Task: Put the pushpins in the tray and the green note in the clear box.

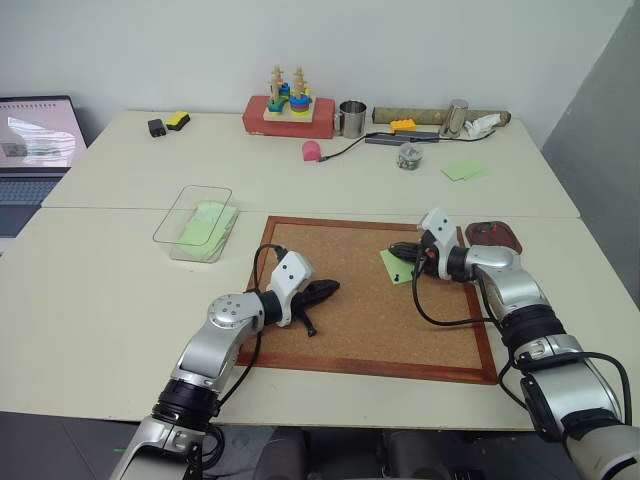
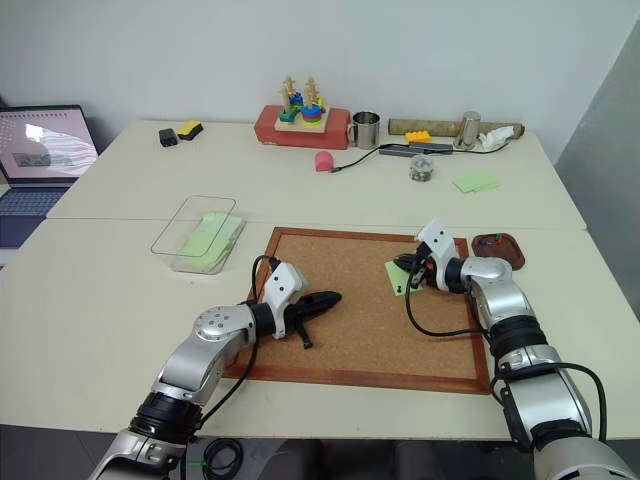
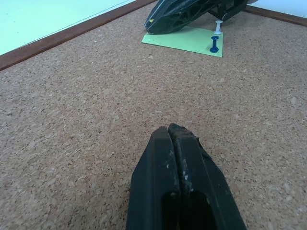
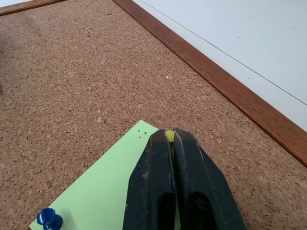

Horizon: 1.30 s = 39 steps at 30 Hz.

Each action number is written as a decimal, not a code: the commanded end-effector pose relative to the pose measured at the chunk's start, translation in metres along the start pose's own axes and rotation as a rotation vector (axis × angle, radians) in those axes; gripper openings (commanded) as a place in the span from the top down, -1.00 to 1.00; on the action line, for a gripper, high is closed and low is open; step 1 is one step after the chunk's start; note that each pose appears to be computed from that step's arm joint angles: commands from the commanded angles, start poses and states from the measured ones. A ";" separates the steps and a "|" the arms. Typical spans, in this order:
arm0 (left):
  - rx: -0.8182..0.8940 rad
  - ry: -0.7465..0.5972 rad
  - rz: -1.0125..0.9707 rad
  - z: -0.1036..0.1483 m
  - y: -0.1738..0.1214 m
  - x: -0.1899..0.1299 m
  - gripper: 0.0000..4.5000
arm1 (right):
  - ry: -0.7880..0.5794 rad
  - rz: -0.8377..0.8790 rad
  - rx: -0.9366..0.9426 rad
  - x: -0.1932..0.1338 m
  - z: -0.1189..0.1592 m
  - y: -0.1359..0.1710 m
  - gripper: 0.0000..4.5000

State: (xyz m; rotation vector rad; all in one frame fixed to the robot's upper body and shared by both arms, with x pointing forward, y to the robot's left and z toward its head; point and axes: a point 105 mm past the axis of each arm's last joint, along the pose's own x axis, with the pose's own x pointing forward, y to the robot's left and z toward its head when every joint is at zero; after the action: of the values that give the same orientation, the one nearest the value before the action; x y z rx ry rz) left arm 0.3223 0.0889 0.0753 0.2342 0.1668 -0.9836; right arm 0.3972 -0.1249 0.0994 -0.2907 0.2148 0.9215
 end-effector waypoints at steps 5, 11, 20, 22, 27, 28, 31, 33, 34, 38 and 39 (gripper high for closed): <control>-0.020 0.043 -0.014 -0.011 -0.008 0.006 1.00 | -0.101 0.006 -0.040 -0.003 0.029 -0.002 0.99; -0.032 0.046 0.000 -0.013 -0.008 0.006 1.00 | -0.129 0.026 0.009 -0.009 0.036 -0.002 0.99; -0.032 0.049 0.002 -0.014 -0.008 0.008 1.00 | -0.163 0.023 0.027 -0.016 0.045 -0.002 0.99; -0.031 0.050 0.002 -0.014 -0.008 0.009 1.00 | -0.169 0.024 0.030 -0.017 0.046 -0.001 0.99; -0.032 0.053 0.000 -0.015 -0.009 0.009 1.00 | -0.199 0.023 0.045 -0.020 0.054 -0.002 0.99; -0.032 0.054 0.000 -0.015 -0.009 0.009 1.00 | -0.202 0.023 0.045 -0.020 0.055 -0.002 0.99; -0.031 0.052 0.002 -0.015 -0.009 0.009 1.00 | -0.218 -0.014 0.032 -0.030 0.061 -0.009 0.99; -0.030 0.050 0.003 -0.014 -0.010 0.009 1.00 | -0.211 -0.080 0.016 -0.043 0.062 -0.020 0.99; -0.030 0.048 0.005 -0.014 -0.010 0.009 1.00 | -0.198 -0.127 0.006 -0.053 0.059 -0.028 0.99; -0.027 0.046 0.009 -0.014 -0.010 0.009 1.00 | -0.161 -0.271 0.012 -0.084 0.049 -0.049 0.99; -0.025 0.046 0.011 -0.014 -0.010 0.009 1.00 | -0.131 -0.332 0.001 -0.096 0.042 -0.057 0.99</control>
State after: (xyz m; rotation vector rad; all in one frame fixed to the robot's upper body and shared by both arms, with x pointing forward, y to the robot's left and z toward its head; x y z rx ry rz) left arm 0.3237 0.0827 0.0743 0.2356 0.1594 -0.9606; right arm 0.3911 -0.1906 0.1633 -0.2115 0.0786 0.7130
